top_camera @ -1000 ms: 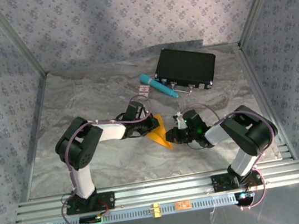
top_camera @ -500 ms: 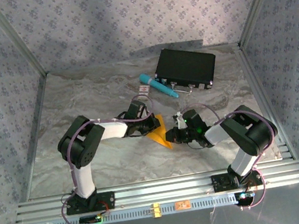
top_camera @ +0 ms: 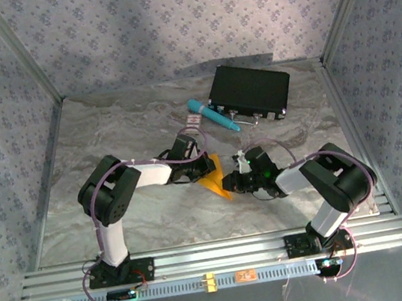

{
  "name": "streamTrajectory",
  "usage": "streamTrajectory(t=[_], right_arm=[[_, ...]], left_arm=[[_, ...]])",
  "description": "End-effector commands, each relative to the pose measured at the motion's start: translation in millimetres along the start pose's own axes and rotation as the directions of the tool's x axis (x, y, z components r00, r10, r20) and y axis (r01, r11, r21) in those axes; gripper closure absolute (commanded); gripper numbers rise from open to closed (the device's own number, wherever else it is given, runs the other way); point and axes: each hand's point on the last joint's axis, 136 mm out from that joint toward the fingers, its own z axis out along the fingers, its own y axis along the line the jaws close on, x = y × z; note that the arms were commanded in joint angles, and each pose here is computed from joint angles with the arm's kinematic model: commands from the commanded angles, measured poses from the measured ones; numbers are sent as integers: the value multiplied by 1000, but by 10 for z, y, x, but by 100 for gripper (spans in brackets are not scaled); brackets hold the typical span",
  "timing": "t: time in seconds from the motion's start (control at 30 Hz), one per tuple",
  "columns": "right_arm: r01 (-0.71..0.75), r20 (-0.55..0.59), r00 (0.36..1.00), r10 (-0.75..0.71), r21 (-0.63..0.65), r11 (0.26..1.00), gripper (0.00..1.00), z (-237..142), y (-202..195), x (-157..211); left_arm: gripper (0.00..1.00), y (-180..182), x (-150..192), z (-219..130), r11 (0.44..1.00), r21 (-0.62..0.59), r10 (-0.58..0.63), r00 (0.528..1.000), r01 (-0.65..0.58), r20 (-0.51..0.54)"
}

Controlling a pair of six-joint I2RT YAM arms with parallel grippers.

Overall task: Fold a paper plane with a square sheet of paper (pick it up from the middle)
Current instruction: Fourth fold the wing at the center of the table.

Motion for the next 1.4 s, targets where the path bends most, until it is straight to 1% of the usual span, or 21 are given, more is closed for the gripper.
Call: streamTrajectory(t=[0.0, 0.13, 0.3, 0.47, 0.57, 0.73, 0.97, 1.03, 1.17, 1.23, 1.3, 1.33, 1.37], right_arm=[[-49, -87, 995, 56, 78, 996, 88, -27, -198, 273], [-53, -91, 994, 61, 87, 995, 89, -53, -207, 295], [-66, -101, 992, 75, 93, 994, 96, -54, -234, 327], [-92, -122, 987, 103, 90, 992, 98, -29, -266, 365], [-115, -123, 984, 126, 94, 989, 92, -29, -289, 378], [-129, -146, 979, 144, 108, 986, 91, -76, -293, 438], [-125, -143, 979, 144, 134, 983, 88, -146, -324, 482], [-119, -139, 981, 137, 131, 984, 89, -152, -315, 477], [-122, -143, 979, 142, 139, 983, 97, -151, -332, 486], [-125, -147, 978, 145, 134, 983, 97, -141, -328, 486], [-130, -150, 977, 150, 133, 982, 95, -141, -326, 495], [-133, -149, 977, 154, 139, 981, 90, -146, -336, 495], [-132, -148, 977, 153, 141, 981, 88, -151, -336, 494]], left_arm=[[97, 203, 93, 77, 998, -70, -7, 999, 5, -31], [97, 205, 104, 83, 997, -71, -8, 999, 6, -34], [97, 204, 99, 82, 998, -70, -11, 999, 9, -33], [97, 214, 108, 88, 997, -70, -14, 999, 12, -34], [97, 217, 109, 88, 997, -72, -14, 999, 11, -33], [97, 221, 109, 85, 997, -72, -14, 999, 12, -32], [97, 224, 106, 87, 997, -72, -16, 999, 14, -32], [97, 214, 106, 83, 997, -70, -14, 999, 12, -31], [97, 213, 103, 81, 998, -69, -15, 999, 13, -30], [97, 209, 104, 82, 998, -68, -15, 999, 12, -32], [97, 209, 103, 85, 998, -68, -14, 999, 12, -31], [98, 208, 106, 82, 998, -68, -14, 999, 12, -31], [98, 207, 105, 81, 998, -68, -14, 999, 12, -31]])
